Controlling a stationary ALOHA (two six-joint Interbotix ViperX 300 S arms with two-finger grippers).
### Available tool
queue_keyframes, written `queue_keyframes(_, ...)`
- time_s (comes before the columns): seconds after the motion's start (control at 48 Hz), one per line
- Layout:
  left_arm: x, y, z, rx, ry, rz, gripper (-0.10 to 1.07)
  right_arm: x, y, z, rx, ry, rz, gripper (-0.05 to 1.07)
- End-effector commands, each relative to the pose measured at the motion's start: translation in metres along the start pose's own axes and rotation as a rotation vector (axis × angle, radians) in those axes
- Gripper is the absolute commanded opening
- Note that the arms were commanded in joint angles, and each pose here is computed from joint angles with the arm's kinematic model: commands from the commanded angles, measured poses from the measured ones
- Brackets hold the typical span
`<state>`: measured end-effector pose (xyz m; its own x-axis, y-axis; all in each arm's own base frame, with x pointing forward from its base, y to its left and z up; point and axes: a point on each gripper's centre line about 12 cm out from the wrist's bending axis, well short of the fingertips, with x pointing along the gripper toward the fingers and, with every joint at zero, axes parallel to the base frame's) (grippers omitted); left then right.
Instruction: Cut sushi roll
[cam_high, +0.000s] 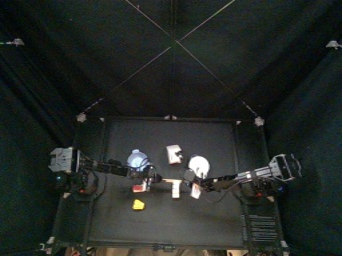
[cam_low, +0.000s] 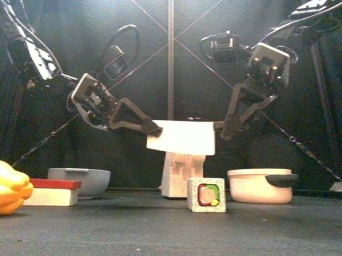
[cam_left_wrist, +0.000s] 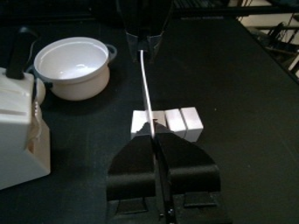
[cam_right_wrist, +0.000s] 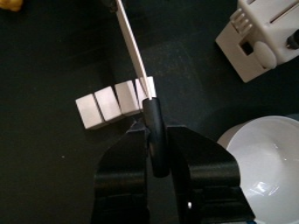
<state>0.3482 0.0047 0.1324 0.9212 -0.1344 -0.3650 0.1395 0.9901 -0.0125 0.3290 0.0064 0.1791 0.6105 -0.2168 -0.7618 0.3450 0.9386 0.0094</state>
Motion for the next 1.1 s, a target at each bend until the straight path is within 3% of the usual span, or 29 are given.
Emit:
queue_keyframes(0.0,0.000,-0.004,-0.011,0.012,0.074,-0.005,0.22,0.002,-0.005,-0.003,0.004,0.021,-0.033,0.36)
queue_keyframes(1.083,0.017,-0.002,-0.024,0.045,0.177,-0.009,0.22,0.012,0.006,-0.024,0.005,0.097,-0.022,0.36)
